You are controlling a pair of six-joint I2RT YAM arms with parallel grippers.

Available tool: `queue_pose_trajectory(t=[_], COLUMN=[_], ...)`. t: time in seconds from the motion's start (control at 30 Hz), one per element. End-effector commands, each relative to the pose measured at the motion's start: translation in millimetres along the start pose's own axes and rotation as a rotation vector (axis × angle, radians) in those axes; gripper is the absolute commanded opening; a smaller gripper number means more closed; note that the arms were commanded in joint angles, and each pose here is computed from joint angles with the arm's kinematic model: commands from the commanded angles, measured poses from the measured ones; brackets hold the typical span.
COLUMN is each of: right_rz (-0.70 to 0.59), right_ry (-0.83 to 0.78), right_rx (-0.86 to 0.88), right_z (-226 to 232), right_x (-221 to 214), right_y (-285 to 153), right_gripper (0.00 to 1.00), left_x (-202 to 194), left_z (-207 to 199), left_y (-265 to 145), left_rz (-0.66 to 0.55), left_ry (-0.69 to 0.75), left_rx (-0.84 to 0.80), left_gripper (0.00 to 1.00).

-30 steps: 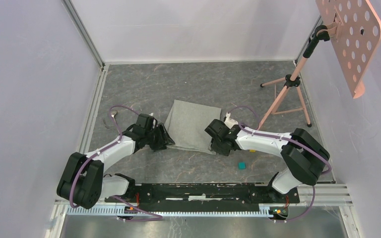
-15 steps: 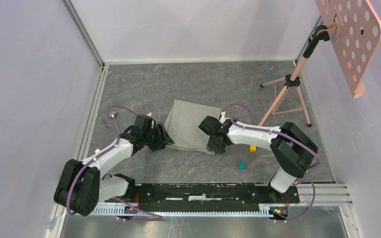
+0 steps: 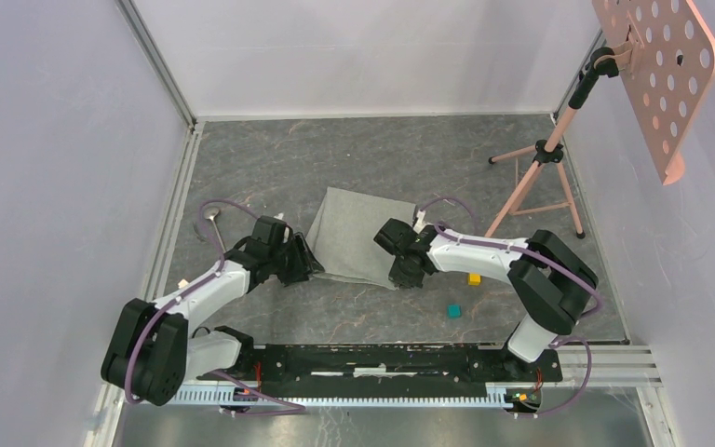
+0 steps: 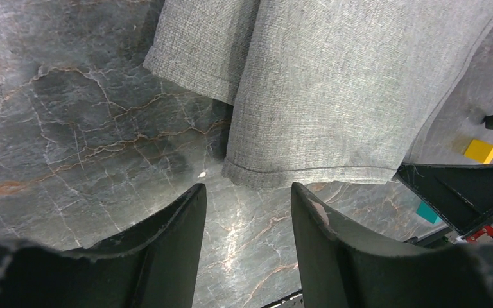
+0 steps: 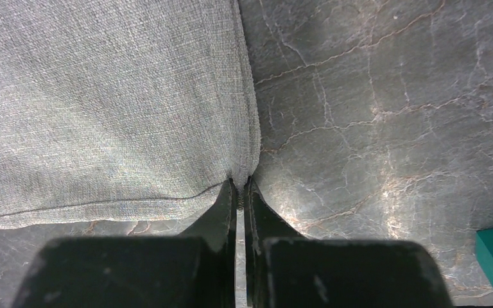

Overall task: Fold the napkin into a case and place the utensils inside
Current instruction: Smooth out the square-folded napkin at the center of the board.

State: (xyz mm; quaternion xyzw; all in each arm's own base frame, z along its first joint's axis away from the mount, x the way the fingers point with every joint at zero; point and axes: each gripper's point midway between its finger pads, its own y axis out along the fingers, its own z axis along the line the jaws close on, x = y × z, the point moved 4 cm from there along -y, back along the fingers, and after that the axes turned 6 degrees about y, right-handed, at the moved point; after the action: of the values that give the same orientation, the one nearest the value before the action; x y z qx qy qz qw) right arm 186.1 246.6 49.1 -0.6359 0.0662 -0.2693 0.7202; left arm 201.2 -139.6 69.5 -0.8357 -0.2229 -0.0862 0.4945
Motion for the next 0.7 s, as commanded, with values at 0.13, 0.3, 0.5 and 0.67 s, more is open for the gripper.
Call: queue_pose_trajectory(t=[0.13,0.3,0.5,0.67], right_rz=[0.015,0.001,-0.004,0.005], right_ry=[-0.026,-0.021,-0.029,-0.035], right_rx=[-0.042,-0.005,0.012,0.003], right_z=[-24,-19,-17,-22], right_x=[-11,-8,-7,-10], right_y=[10,6,5,7], right_gripper=[0.00,0.00,0.00,0.00], left_x=[6,11,14,11], left_z=[-1,-4,-6,-10], left_y=[7,8,10,-2], left_rz=[-0.002,-0.006,0.001,-0.018], left_ry=[0.026,0.028,0.026,0.016], left_rx=[-0.001,-0.005,0.001,-0.028], left_gripper=[0.54,0.48,0.47,0.55])
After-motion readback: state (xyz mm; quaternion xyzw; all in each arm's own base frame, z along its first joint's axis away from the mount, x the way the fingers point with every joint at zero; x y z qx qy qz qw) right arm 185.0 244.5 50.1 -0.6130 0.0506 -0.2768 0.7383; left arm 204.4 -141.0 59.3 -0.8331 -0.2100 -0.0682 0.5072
